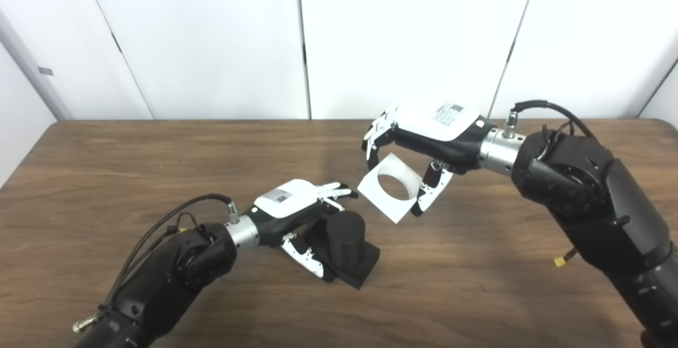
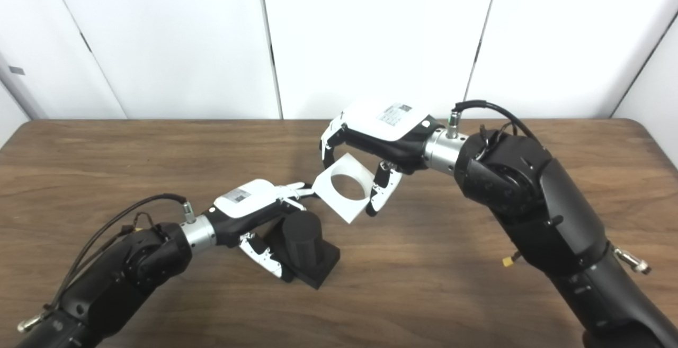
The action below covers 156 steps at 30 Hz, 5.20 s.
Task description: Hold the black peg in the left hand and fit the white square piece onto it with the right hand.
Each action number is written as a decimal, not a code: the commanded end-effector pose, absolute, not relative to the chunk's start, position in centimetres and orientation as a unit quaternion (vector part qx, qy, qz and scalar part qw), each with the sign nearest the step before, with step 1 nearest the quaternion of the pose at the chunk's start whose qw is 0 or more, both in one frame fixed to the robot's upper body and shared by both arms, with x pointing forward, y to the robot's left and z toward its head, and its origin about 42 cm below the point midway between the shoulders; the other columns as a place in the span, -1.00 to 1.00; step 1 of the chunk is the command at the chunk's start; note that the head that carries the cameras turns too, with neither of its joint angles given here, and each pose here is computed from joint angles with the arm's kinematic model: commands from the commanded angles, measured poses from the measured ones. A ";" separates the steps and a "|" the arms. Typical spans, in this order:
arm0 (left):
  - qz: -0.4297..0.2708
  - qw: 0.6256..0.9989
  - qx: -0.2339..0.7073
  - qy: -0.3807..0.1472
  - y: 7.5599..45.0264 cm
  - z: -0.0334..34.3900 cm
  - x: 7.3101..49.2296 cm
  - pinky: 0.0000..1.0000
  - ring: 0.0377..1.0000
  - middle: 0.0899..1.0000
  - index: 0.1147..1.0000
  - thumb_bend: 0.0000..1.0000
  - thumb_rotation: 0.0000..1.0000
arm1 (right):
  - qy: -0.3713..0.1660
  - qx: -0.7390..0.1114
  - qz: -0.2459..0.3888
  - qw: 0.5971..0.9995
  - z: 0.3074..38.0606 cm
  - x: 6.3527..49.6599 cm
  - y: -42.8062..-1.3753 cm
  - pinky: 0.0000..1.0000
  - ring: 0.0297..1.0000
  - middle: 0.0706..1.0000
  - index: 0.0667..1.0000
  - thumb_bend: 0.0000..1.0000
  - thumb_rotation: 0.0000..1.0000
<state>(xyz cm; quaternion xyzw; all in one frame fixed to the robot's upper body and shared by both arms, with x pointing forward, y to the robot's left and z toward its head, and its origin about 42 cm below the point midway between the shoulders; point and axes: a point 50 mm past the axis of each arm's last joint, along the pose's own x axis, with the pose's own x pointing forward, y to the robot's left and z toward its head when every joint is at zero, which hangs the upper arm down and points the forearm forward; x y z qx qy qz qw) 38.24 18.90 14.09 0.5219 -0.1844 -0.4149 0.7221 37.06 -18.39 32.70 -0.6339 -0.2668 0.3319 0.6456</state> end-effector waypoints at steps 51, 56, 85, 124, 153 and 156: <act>-0.443 0.688 0.559 -0.130 18.7 11.9 37.2 0.79 0.96 0.88 -0.15 0.05 -0.86 | -0.298 -0.587 0.365 0.658 31.2 37.2 -13.2 0.71 0.63 0.49 -0.12 0.05 -0.73; -0.444 0.687 0.560 -0.131 18.7 11.9 37.2 0.82 0.97 0.89 -0.15 0.05 -0.86 | -0.297 -0.586 0.366 0.659 31.1 37.3 -13.1 0.69 0.63 0.49 -0.12 0.05 -0.73; -0.446 0.682 0.564 -0.134 18.2 12.3 37.3 0.79 0.97 0.91 -0.15 0.05 -0.86 | -0.261 -0.593 0.412 0.641 28.7 36.8 -12.6 0.77 0.65 0.50 -0.12 0.05 -0.73; -0.444 0.690 0.556 -0.131 18.2 12.6 37.2 0.77 0.94 0.89 -0.15 0.05 -0.86 | -0.219 -0.617 0.419 0.629 26.2 37.1 -13.6 0.69 0.62 0.56 0.28 0.74 -0.43; -0.445 0.687 0.559 -0.129 18.4 12.4 37.4 0.79 0.96 0.89 -0.15 0.05 -0.86 | -0.242 -0.550 0.290 0.745 31.0 38.2 -19.1 0.26 0.45 0.47 0.19 0.55 -0.73; -0.445 0.688 0.558 -0.129 18.5 12.4 37.4 0.79 0.96 0.89 -0.15 0.05 -0.86 | -0.239 -0.511 0.255 0.785 31.1 38.0 -20.7 0.17 0.41 0.44 0.19 0.55 -0.79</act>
